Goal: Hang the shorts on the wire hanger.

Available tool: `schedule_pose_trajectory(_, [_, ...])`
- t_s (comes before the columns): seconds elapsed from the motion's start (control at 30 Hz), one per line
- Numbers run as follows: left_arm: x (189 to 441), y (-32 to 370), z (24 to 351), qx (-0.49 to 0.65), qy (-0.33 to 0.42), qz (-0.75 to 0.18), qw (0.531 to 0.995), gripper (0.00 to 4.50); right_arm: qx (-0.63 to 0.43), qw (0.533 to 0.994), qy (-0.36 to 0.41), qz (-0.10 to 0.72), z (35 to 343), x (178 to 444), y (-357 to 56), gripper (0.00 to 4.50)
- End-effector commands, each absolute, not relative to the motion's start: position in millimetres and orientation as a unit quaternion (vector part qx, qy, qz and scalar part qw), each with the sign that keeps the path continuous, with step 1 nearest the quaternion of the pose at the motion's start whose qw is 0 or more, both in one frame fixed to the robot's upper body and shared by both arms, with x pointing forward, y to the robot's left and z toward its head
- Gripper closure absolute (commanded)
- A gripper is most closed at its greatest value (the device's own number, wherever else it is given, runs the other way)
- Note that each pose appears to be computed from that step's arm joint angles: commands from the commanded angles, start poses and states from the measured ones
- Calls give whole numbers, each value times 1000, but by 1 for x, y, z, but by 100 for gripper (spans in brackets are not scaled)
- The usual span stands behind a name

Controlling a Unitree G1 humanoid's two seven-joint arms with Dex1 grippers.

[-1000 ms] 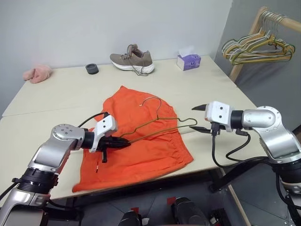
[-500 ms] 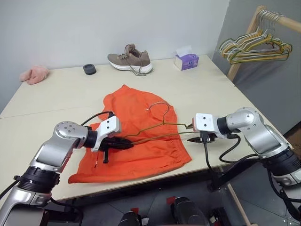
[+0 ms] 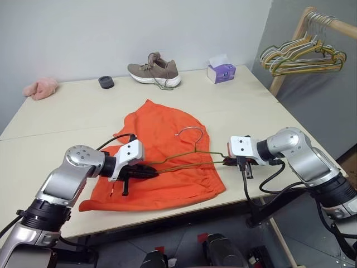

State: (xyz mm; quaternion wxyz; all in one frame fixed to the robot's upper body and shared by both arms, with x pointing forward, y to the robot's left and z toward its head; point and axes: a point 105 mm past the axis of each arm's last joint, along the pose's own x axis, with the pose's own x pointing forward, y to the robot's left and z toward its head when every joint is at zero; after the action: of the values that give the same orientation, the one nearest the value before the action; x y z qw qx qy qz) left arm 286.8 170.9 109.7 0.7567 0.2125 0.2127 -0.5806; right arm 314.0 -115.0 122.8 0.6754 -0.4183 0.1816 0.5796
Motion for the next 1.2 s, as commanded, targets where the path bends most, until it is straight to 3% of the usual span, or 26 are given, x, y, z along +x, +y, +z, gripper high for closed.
schedule_pose_trajectory(0.03, [290, 167, 124, 190, 185, -580, 770, 344, -423, 677, 157, 581, 135, 311, -114, 450])
schedule_pose_trajectory(0.33, [301, 174, 140, 113, 142, -543, 820, 66, -406, 701, 171, 561, 134, 304, -133, 450])
schedule_pose_trajectory(0.47, [316, 199, 159, 19, 123, -478, 870, 66, -379, 743, 210, 511, 129, 305, -167, 450])
schedule_pose_trajectory(0.57, [317, 216, 156, -14, 129, -443, 887, 66, -342, 777, 244, 469, 124, 303, -196, 450])
schedule_pose_trajectory(0.9, [257, 207, 75, 44, 271, -499, 822, 66, -211, 846, 331, 363, 106, 285, -255, 450])
schedule_pose_trajectory(1.07, [245, 208, 65, 59, 287, -513, 807, 66, -174, 858, 361, 321, 94, 286, -267, 450])
schedule_pose_trajectory(1.2, [244, 207, 64, 60, 284, -512, 808, 66, -163, 849, 375, 336, 87, 283, -260, 450])
